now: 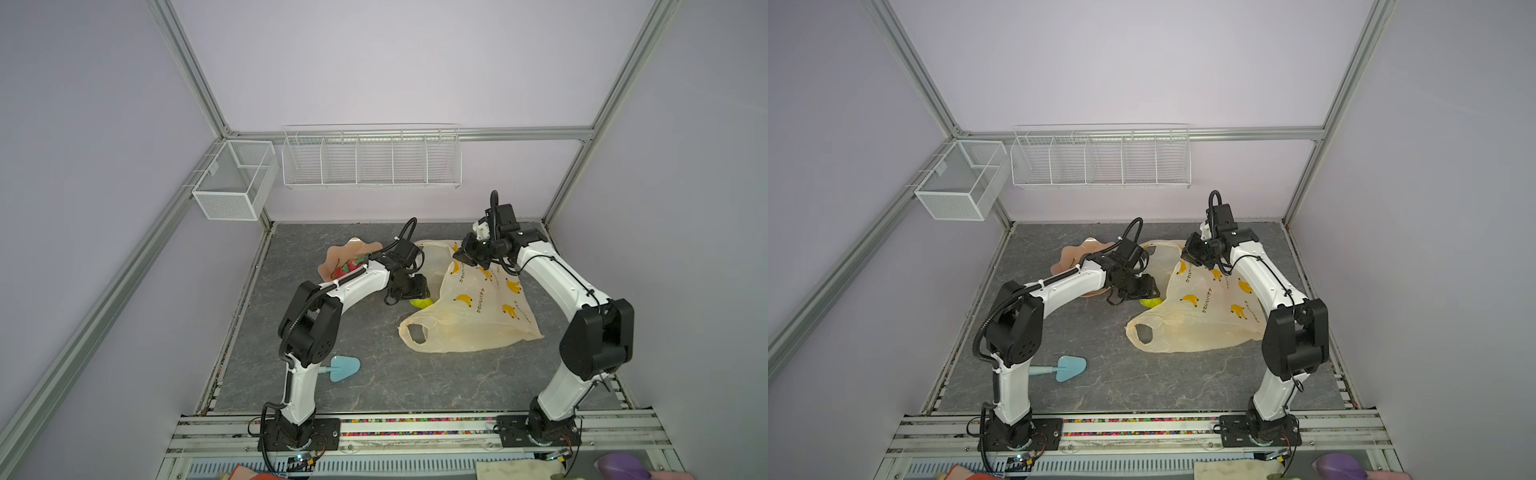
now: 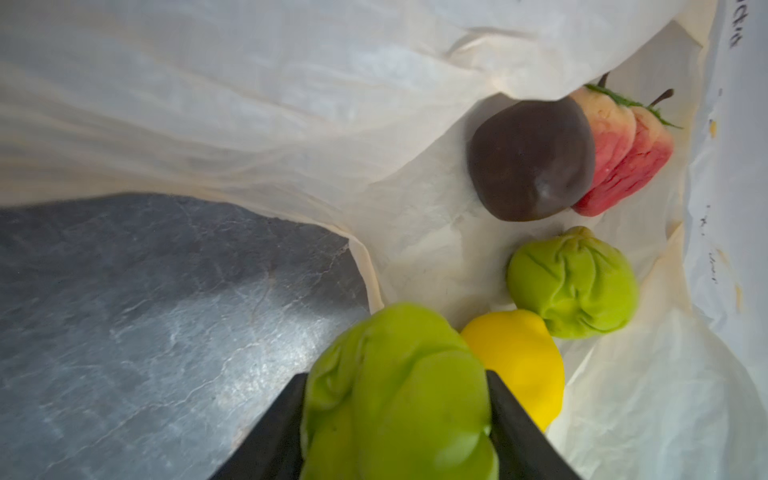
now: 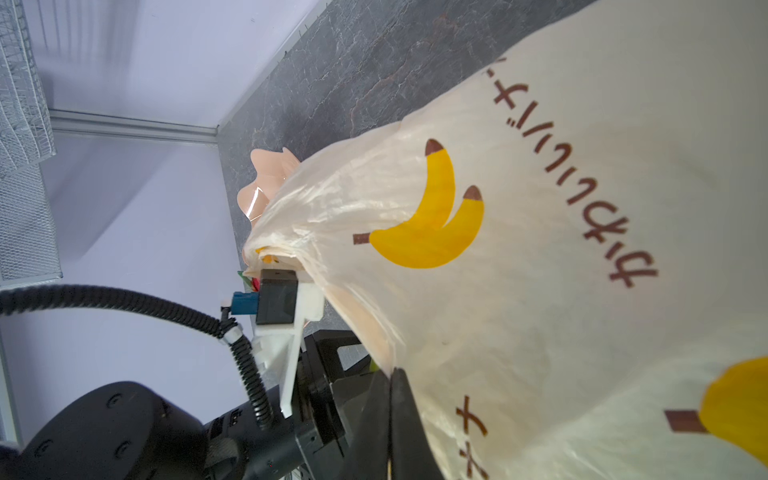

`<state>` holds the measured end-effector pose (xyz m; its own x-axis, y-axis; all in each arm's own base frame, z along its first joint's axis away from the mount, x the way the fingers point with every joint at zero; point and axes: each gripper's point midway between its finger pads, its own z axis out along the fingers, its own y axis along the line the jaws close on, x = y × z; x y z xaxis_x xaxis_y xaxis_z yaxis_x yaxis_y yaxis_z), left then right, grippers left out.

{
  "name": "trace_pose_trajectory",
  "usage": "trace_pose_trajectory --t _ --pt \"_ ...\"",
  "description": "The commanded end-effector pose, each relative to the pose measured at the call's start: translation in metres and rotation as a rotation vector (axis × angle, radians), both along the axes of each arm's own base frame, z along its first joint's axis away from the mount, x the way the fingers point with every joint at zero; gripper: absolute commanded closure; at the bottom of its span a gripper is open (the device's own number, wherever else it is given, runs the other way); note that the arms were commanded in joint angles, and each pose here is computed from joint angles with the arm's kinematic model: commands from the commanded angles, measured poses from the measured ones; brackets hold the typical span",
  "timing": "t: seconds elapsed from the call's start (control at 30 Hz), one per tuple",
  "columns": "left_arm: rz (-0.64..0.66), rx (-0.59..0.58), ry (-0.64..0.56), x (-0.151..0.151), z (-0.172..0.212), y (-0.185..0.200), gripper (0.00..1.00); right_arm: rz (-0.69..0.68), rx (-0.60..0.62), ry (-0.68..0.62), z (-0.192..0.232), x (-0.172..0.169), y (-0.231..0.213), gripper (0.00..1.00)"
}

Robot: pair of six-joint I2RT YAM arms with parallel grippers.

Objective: Place the fruits into the plastic bag
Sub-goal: 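Carry the green pear with the left gripper over the bag, then lower the pear into the bag and open the left gripper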

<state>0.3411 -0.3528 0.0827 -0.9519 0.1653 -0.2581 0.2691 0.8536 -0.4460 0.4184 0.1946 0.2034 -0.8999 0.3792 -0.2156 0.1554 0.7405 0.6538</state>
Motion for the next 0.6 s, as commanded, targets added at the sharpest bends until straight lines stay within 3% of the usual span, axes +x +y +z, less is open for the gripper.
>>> trace_pose_trajectory --t 0.0,0.57 --pt "0.004 0.010 -0.023 0.007 0.001 -0.008 0.44 0.013 0.005 -0.015 0.008 -0.008 0.002 0.93" --pt "-0.133 -0.002 -0.020 -0.019 0.003 -0.064 0.46 0.019 0.011 -0.005 0.005 -0.013 0.002 0.93"
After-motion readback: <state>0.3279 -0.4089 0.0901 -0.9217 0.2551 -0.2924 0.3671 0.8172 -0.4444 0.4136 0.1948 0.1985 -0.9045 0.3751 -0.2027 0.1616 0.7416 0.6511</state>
